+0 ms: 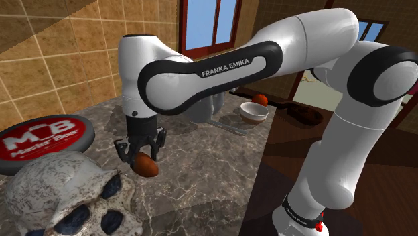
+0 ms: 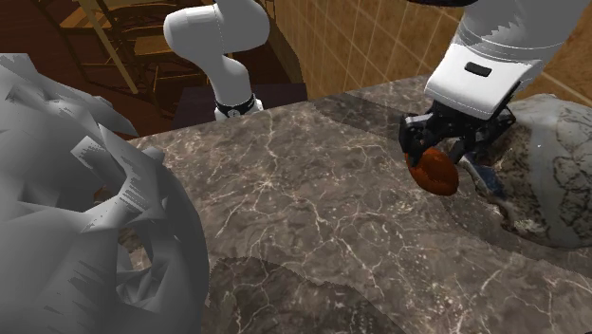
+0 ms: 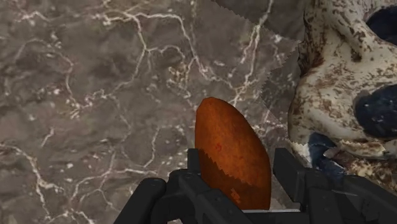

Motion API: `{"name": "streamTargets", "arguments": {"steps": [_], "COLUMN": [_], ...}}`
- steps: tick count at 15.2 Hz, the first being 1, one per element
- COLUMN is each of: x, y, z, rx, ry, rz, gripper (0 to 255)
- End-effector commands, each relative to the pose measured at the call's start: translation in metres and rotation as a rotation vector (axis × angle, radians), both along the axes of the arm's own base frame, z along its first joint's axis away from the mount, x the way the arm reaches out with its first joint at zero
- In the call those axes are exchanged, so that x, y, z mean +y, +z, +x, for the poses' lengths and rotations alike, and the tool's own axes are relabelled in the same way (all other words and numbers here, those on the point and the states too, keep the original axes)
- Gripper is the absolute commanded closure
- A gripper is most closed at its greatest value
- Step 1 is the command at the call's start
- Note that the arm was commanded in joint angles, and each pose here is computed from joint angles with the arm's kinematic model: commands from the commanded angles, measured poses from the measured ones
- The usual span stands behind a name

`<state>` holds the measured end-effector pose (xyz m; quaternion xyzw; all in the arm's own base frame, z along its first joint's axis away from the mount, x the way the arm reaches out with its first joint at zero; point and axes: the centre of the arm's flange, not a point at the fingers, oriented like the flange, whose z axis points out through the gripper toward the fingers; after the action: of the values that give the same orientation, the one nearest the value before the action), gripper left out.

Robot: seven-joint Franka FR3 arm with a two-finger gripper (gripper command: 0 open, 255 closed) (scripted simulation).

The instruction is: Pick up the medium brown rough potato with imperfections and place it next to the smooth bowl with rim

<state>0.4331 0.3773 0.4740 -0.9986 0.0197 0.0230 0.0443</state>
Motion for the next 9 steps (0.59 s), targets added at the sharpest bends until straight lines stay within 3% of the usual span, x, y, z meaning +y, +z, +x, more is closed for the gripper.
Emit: {"name": "streamTargets", "arguments": {"steps": [1,9], "x": [-0.001,-0.001], "y": [0.011,0.053], "z": [0.0,0.0], "rx": [0.0,0.0], "ry": [0.0,0.0], "rz": [0.0,0.0], "gripper": [255,255]}}
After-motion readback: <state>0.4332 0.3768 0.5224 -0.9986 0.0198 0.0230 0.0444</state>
